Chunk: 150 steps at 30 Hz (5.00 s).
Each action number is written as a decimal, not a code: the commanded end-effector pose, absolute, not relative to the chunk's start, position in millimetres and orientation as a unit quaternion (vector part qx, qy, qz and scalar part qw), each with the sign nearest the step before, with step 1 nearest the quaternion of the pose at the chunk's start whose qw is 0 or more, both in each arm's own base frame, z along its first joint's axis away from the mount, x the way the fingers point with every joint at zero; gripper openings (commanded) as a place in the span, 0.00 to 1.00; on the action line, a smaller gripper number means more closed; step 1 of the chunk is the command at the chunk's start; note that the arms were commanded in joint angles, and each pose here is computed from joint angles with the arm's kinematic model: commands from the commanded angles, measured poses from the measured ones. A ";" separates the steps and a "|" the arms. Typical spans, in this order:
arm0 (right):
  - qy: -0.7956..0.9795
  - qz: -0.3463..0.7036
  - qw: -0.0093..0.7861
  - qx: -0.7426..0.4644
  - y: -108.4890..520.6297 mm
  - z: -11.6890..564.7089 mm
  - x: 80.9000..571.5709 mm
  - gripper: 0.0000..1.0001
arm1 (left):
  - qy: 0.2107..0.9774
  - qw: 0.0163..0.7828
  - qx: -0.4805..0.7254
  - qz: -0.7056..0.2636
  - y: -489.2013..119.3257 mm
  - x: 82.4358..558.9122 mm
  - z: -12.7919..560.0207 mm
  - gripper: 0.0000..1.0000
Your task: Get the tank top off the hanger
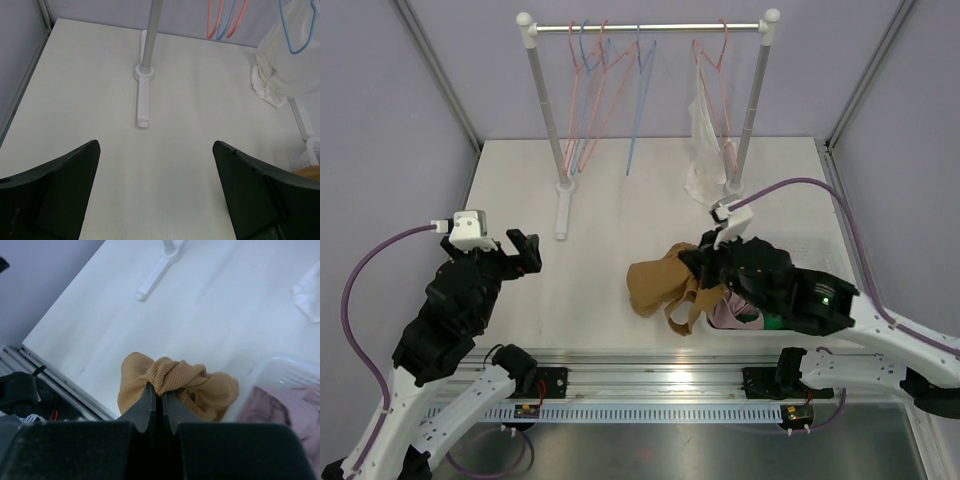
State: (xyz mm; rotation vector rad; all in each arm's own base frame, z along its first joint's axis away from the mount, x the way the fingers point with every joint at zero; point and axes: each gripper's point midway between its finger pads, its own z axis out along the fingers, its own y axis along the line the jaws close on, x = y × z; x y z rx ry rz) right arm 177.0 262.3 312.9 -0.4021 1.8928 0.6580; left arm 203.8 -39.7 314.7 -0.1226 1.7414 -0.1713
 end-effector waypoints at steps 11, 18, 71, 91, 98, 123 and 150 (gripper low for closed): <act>0.751 0.112 0.645 0.087 59.1 380.6 182.9 0.00 | 0.742 0.662 -0.062 -0.087 -38.7 208.1 328.4 0.99; 0.742 -0.011 0.656 0.137 14.6 386.3 183.2 0.00 | 0.742 0.662 -0.060 -0.090 -39.6 208.6 328.2 0.99; 0.807 0.102 0.580 0.054 93.6 340.7 299.0 0.99 | 0.739 0.665 -0.074 -0.080 -31.2 211.0 327.2 0.99; 0.842 0.052 0.532 -0.079 153.1 390.8 468.2 0.64 | 0.747 0.657 -0.069 -0.078 -34.1 215.4 321.7 0.99; 0.840 0.039 0.535 -0.078 156.4 382.9 491.5 0.35 | 0.750 0.654 -0.063 -0.080 -36.3 216.1 319.6 0.99; 0.785 0.165 0.591 -0.088 179.2 462.4 420.5 0.00 | 0.755 0.648 -0.063 -0.080 -37.2 219.5 316.9 0.99; 0.797 0.336 0.394 -0.312 273.9 345.4 166.4 0.00 | 0.670 0.671 0.091 -0.303 -124.5 193.0 373.4 0.99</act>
